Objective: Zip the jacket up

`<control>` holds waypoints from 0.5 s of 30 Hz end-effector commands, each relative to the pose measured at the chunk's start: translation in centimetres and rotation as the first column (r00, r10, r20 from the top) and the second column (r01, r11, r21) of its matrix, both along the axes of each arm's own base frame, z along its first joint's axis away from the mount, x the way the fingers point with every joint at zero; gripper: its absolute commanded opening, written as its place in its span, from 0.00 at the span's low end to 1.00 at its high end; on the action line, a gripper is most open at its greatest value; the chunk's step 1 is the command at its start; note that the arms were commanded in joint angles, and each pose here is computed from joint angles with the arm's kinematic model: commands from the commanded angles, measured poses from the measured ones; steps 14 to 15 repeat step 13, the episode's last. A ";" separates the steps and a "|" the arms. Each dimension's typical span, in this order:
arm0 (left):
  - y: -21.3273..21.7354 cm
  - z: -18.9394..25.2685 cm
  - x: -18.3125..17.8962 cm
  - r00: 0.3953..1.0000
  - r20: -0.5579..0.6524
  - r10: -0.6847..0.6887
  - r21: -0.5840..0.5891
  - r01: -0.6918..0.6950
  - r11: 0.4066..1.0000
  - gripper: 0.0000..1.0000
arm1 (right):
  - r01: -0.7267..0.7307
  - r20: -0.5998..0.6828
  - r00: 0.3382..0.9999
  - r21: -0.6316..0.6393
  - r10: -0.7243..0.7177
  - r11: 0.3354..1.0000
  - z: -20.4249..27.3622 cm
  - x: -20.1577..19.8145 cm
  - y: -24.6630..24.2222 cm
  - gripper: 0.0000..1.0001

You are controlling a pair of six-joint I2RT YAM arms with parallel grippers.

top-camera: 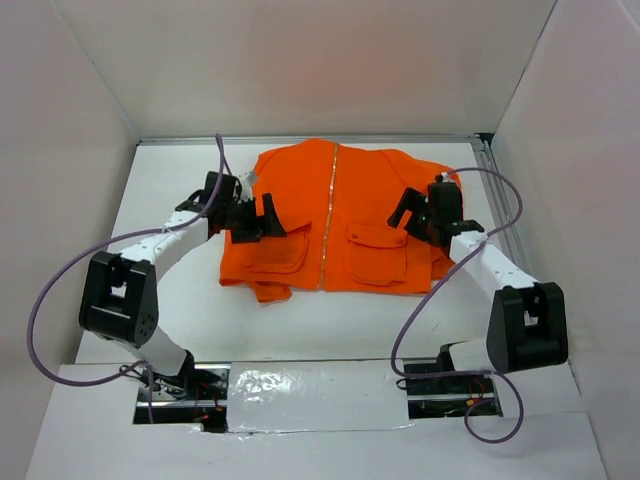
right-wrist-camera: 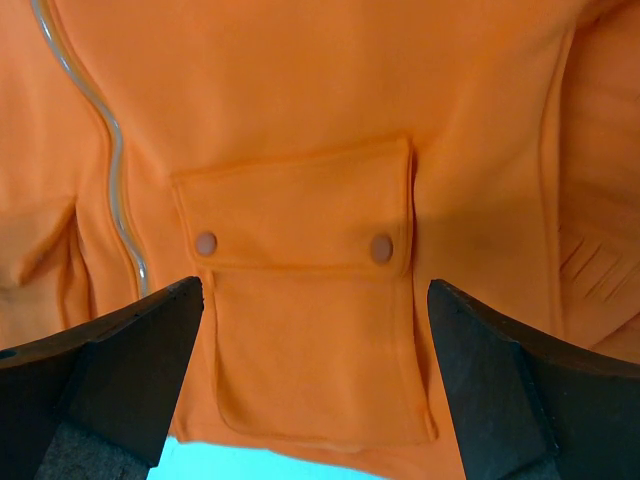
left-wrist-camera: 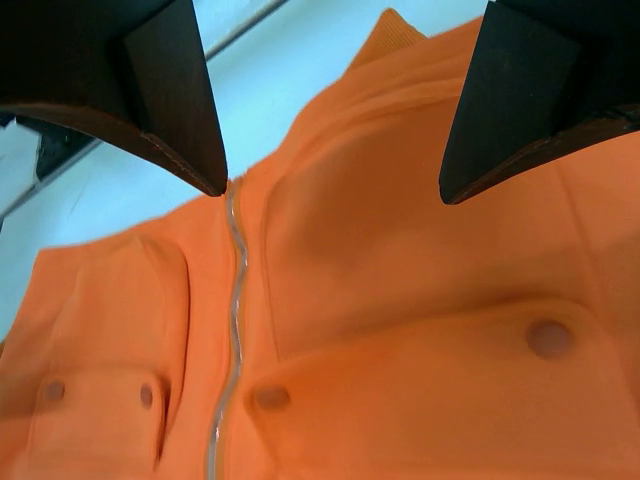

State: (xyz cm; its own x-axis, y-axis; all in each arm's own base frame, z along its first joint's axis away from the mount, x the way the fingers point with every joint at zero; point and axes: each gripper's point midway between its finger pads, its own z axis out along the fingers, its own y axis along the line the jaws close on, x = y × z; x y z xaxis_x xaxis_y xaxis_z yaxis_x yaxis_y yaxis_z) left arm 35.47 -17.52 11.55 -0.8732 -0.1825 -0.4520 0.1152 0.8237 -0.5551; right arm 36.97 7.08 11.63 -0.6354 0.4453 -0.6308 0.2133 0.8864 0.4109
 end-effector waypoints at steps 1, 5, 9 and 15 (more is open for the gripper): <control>-1.4 4.1 -0.8 0.993 0.117 -0.029 -0.066 0.037 0.997 0.99 | 0.012 0.096 0.995 0.050 -0.016 0.999 2.3 -0.8 0.9 1.00; -0.6 7.9 -2.7 0.970 0.242 0.004 -0.079 0.015 0.997 0.99 | 0.064 0.196 0.978 0.041 -0.071 0.997 5.7 -2.8 -0.1 1.00; -0.2 10.4 -4.9 0.951 0.310 0.018 -0.104 0.016 0.994 0.99 | 0.083 0.342 0.935 0.052 -0.096 0.995 10.4 -5.0 -0.7 1.00; 0.5 11.4 -6.9 0.941 0.334 0.048 -0.121 -0.007 0.993 0.99 | 0.103 0.372 0.923 0.023 -0.104 0.994 11.8 -6.7 -1.6 1.00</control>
